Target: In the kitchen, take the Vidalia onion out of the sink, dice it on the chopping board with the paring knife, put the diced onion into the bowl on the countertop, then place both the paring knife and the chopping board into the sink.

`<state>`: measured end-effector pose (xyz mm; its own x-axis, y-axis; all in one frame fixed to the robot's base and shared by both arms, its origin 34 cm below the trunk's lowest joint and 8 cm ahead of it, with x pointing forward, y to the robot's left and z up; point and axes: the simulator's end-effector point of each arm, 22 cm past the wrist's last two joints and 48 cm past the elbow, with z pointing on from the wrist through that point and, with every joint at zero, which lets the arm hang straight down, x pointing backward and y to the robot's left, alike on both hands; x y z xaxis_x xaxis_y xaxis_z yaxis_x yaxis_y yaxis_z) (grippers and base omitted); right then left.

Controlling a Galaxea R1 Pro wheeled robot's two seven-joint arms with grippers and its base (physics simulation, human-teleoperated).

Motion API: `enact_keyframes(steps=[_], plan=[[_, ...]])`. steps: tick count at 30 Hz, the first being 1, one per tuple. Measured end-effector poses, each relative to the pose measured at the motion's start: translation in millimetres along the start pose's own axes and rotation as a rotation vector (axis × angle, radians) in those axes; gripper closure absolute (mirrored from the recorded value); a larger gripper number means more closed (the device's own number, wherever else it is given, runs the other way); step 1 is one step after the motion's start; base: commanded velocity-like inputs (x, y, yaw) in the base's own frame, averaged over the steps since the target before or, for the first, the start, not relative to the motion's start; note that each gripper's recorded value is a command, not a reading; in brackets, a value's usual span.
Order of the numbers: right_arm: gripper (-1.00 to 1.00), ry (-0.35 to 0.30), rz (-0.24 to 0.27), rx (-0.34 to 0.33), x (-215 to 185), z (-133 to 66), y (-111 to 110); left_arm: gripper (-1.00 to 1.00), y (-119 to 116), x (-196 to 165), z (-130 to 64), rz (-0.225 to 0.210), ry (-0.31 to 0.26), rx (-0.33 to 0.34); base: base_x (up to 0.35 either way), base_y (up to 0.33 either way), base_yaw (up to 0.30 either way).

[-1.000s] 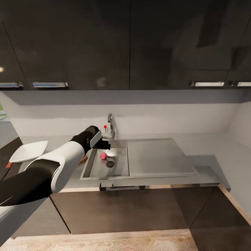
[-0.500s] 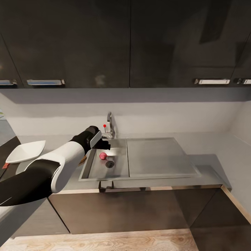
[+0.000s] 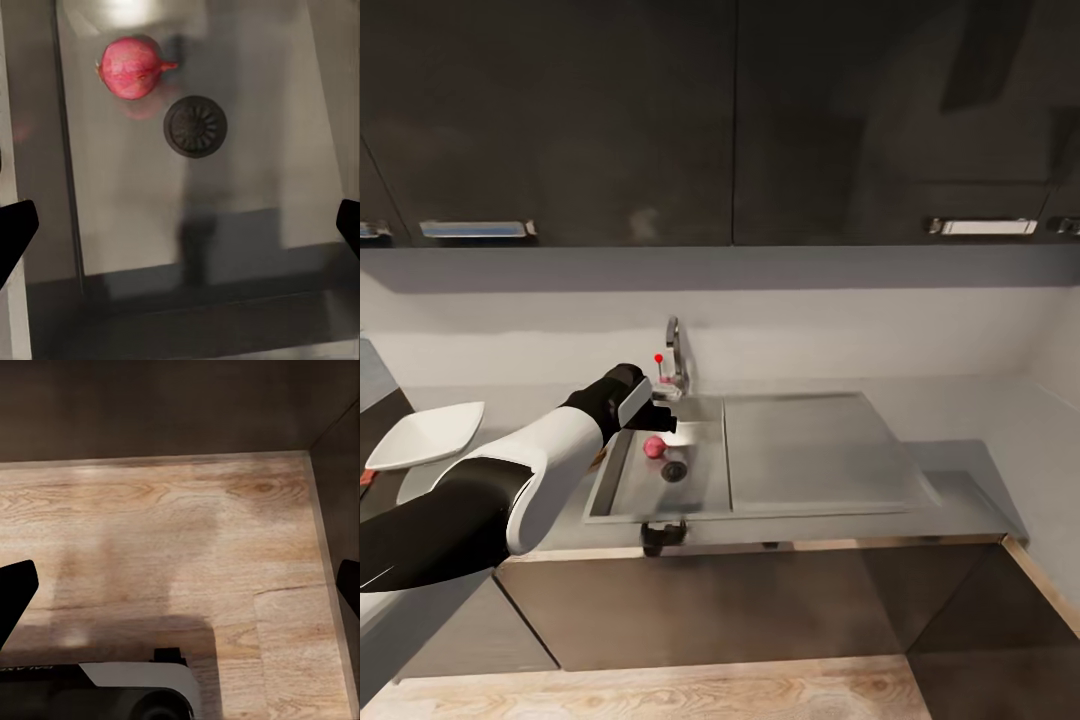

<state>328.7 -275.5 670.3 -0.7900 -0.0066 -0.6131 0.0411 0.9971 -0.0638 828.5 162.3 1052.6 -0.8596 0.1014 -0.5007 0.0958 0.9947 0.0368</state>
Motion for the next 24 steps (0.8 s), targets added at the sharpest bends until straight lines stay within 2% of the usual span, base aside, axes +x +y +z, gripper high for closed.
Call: enact_keyframes(steps=[7, 24], plan=[[-1.00, 0.010, -0.001, 0.000, 4, -0.2, 0, -1.00, 0, 3, 6.7, -0.002, 0.011, 0.001, 0.205, 0.077, 0.000], [-1.00, 0.033, -0.003, 0.000, 13, -1.1, 0, -1.00, 0, 12, 22.0, -0.002, 0.035, 0.004, 0.110, 0.044, 0.000]])
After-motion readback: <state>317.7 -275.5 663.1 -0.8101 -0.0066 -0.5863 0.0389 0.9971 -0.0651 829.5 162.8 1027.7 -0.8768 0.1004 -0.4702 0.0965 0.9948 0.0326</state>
